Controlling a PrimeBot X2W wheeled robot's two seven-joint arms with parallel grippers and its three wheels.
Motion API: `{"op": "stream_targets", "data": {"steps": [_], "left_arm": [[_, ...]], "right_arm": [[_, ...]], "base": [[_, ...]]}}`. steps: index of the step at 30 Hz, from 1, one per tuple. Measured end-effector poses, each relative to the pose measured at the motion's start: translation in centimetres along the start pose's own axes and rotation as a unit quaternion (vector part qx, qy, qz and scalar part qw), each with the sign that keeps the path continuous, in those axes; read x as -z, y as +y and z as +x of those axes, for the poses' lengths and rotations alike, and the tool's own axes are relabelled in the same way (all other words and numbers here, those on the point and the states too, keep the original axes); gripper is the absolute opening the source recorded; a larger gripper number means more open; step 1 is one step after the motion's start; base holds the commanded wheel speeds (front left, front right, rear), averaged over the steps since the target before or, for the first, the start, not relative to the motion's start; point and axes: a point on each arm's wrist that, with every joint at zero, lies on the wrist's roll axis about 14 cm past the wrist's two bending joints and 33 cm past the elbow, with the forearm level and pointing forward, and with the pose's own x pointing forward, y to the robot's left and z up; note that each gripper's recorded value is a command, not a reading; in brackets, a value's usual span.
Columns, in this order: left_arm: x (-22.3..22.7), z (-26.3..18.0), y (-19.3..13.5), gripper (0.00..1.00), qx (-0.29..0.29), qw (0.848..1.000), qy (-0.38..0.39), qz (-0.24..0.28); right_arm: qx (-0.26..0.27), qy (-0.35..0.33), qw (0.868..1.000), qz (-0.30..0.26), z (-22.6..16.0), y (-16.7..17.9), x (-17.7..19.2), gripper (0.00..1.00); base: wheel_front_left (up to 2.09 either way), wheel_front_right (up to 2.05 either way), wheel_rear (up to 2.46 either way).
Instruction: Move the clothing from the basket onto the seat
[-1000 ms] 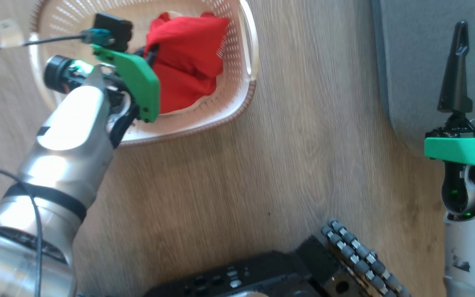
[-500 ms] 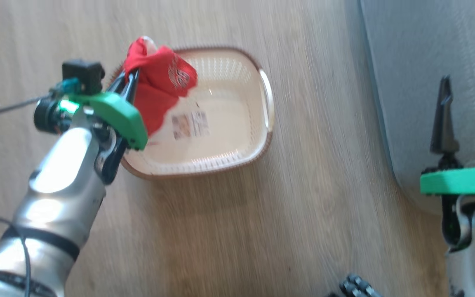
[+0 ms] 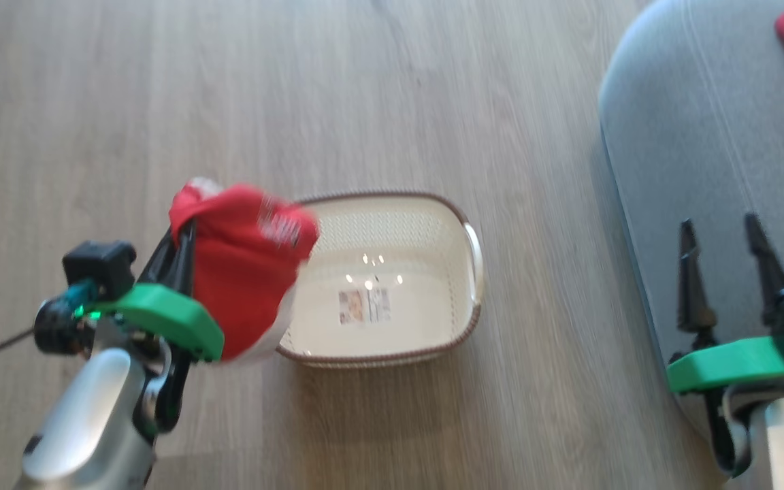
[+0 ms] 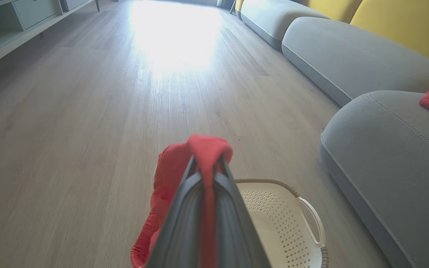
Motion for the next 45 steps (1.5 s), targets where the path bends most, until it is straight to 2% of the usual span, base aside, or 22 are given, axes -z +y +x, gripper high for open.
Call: {"op": "stream_targets", "data": {"steps": [8,15,24,29,34,39,40,45], "left_arm": [[-3.6,-5.2,1.1,0.00,-0.033,0.998,-0.054,0.005],[-4.3,-8.3,1.8,0.00,-0.054,0.996,-0.070,0.002],[-5.2,-9.3,2.0,0.00,-0.063,0.995,-0.082,0.010],[-6.4,-9.3,1.1,0.00,-0.047,0.994,-0.094,0.015],[-7.2,-9.2,-0.6,0.00,-0.016,0.995,-0.095,0.029],[-8.7,-8.4,-3.4,0.00,0.032,0.993,-0.105,0.045],[-8.7,-8.4,-3.4,0.00,0.032,0.993,-0.105,0.045],[-8.8,-8.1,-6.2,0.00,0.087,0.990,-0.096,0.060]], "right_arm": [[-0.052,-0.023,0.998,0.011,-0.5,3.2,-1.8,1.00],[-0.104,-0.003,0.994,0.018,-1.9,6.7,-0.7,1.00],[-0.116,0.000,0.993,0.019,-2.2,7.5,-0.5,1.00],[-0.138,0.002,0.990,0.025,-2.5,8.9,-0.5,1.00],[-0.208,-0.001,0.978,0.035,-3.1,12.9,-0.9,1.00],[-0.292,-0.033,0.955,0.029,-2.9,17.3,-3.1,1.00],[-0.292,-0.033,0.955,0.029,-2.9,17.3,-3.1,1.00],[-0.368,-0.042,0.928,0.027,-3.8,21.2,-4.3,1.00]], "base": [[0.00,0.00,0.00],[0.00,0.00,0.00],[0.00,0.00,0.00],[0.00,0.00,0.00],[0.00,0.00,0.00],[0.00,0.00,0.00],[0.00,0.00,0.00],[0.00,0.00,0.00]]}}
